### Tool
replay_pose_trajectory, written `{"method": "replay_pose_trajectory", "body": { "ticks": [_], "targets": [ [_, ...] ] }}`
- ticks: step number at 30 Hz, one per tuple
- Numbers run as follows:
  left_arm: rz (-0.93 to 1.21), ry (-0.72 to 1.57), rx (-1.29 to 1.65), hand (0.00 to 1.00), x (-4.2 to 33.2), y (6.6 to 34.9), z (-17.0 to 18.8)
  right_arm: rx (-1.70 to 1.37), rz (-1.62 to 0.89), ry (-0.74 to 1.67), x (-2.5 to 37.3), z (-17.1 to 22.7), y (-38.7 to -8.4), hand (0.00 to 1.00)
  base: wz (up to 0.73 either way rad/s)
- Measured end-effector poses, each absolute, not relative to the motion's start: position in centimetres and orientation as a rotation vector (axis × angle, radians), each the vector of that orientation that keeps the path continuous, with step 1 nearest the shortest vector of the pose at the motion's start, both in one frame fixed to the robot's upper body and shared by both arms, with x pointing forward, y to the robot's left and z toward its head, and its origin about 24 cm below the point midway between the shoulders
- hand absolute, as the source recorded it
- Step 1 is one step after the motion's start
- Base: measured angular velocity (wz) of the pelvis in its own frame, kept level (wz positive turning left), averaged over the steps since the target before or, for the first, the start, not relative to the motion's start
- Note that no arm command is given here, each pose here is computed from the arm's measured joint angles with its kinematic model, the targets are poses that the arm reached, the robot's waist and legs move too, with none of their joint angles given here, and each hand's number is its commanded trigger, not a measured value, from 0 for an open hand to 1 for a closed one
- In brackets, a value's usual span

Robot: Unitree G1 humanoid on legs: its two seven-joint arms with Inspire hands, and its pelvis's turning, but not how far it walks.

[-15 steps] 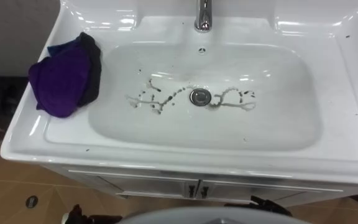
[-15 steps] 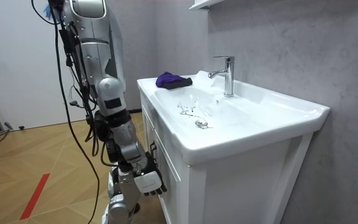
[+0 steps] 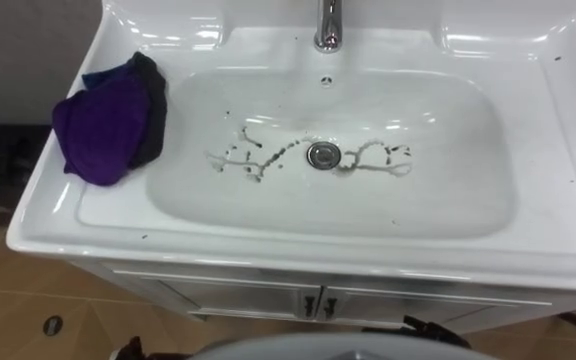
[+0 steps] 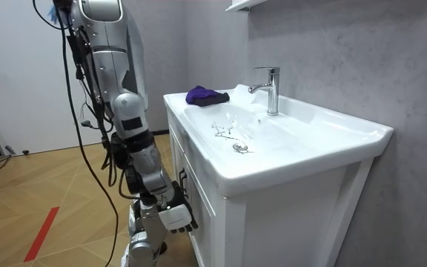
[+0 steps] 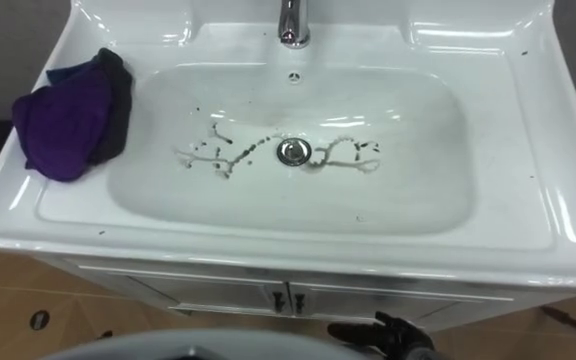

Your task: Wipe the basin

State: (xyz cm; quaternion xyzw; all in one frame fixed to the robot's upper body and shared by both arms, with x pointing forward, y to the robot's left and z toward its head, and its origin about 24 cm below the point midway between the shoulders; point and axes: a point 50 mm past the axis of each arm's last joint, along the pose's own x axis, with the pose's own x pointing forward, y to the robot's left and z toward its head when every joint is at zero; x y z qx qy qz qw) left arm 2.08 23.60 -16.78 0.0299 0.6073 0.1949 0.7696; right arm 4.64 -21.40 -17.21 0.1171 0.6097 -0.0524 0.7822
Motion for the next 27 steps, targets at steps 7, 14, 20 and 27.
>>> {"method": "replay_pose_trajectory", "body": {
  "ticks": [7, 14, 20, 27],
  "targets": [
    [0.505, 1.328, -0.017, 0.00, 1.2, 23.8, -16.8, 0.255, -0.115, 1.314, 4.7, -17.2, -21.4, 0.00, 0.02],
    [0.675, 1.314, -0.136, 0.00, 0.2, 24.8, -16.6, 0.238, -0.108, 1.336, 4.6, -17.2, -21.7, 0.00, 0.01],
    [0.932, 1.277, -0.257, 0.00, -1.4, 26.6, -16.0, 0.213, -0.122, 1.362, 4.2, -17.1, -22.6, 0.00, 0.20],
    [1.259, 1.159, -0.361, 0.00, -2.3, 29.8, -14.7, 0.185, -0.141, 1.388, 3.8, -16.9, -23.7, 0.00, 0.10]
  ]
}}
